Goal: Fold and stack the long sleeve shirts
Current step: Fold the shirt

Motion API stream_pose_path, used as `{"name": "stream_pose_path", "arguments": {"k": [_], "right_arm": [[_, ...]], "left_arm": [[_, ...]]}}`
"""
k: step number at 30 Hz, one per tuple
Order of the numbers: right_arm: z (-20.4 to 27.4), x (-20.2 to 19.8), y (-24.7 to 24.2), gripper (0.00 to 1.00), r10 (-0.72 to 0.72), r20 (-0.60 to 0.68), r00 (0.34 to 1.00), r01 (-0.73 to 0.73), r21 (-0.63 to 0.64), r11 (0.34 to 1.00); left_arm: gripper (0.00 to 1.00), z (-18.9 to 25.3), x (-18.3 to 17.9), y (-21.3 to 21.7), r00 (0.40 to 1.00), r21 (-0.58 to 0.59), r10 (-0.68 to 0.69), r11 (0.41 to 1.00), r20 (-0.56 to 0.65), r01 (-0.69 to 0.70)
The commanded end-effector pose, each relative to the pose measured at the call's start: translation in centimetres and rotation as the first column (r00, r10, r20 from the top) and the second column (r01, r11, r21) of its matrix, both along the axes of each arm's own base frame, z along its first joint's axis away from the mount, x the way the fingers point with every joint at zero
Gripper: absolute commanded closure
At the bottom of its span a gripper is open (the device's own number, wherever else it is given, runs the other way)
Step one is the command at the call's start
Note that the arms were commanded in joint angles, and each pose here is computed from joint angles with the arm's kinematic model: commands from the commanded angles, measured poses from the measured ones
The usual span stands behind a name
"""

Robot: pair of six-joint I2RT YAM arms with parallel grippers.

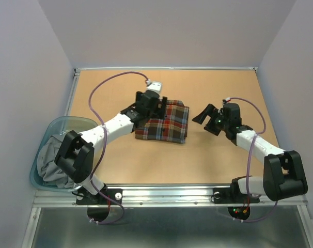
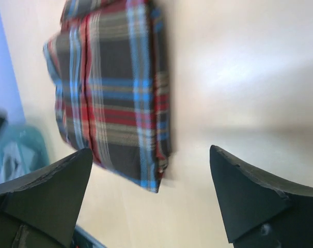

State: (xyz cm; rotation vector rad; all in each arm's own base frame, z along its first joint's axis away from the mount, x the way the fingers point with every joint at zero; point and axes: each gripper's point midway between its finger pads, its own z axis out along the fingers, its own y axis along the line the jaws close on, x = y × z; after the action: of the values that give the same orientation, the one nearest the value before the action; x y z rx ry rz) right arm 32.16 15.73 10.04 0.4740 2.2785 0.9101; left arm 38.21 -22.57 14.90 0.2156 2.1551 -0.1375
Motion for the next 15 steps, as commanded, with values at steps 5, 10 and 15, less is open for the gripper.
{"name": "stream_pose_path", "arguments": {"k": [5, 10, 15], "right_arm": [[2.3, 0.9, -5.8, 0.00, -0.184, -0.040, 0.982, 0.179, -0.107, 0.978], [2.0, 0.6, -8.5, 0.00, -0.262, -0.088, 0.961, 0.253, -0.104, 0.962], [2.1, 0.2, -9.4, 0.00, -0.287, -0.093, 0.953, 0.279, -0.090, 0.956]], "left_arm": [[0.03, 0.8, -7.4, -9.3, 0.925, 0.269, -0.364, 0.906, 0.107, 0.325], [0.06, -2.0, -11.3, -14.6, 0.849, 0.414, -0.525, 0.788, 0.065, 0.455], [0.10, -4.3, -12.6, -16.4, 0.809, 0.517, -0.588, 0.700, 0.026, 0.493]]}}
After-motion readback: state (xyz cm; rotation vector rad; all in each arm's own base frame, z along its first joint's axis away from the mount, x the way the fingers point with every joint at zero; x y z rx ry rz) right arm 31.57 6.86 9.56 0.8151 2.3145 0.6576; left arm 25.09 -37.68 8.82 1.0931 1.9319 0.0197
